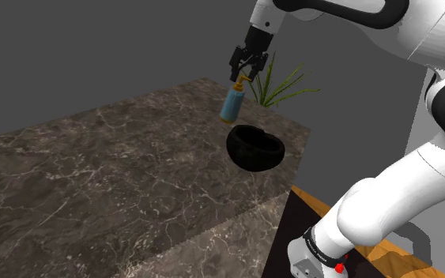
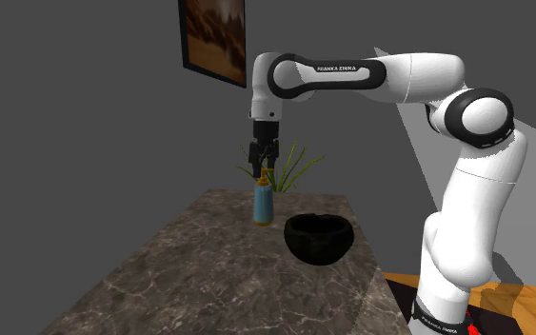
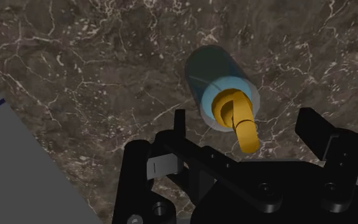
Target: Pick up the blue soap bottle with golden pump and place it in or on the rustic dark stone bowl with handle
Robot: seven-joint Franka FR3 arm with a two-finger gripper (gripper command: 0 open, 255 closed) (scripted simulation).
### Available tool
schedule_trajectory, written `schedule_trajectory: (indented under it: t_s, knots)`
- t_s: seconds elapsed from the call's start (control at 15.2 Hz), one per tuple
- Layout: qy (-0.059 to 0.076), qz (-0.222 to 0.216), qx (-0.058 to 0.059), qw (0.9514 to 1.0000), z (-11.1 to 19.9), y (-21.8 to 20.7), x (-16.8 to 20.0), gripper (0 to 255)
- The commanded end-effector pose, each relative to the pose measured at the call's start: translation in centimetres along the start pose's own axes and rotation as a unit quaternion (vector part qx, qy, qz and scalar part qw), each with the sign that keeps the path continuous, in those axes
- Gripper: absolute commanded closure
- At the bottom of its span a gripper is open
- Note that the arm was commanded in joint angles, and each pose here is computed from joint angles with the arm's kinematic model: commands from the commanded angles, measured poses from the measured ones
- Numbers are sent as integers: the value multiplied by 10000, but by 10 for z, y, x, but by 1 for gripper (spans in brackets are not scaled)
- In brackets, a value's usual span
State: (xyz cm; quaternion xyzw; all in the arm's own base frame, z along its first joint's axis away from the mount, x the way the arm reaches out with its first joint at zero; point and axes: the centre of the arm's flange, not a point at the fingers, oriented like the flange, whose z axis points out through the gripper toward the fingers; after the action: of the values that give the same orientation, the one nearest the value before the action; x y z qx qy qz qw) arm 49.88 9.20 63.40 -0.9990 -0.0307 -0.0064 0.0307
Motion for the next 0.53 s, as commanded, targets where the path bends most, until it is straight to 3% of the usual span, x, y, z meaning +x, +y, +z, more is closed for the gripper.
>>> schedule_trajectory:
  t_s: [0.0, 0.13, 0.2, 0.46]
  knots:
    - [1, 0, 0, 10000, 0, 0, 0, 0]
    - [0, 0, 0, 10000, 0, 0, 0, 0]
    - [0, 0, 0, 10000, 0, 0, 0, 255]
    - [0, 0, 0, 10000, 0, 0, 0, 255]
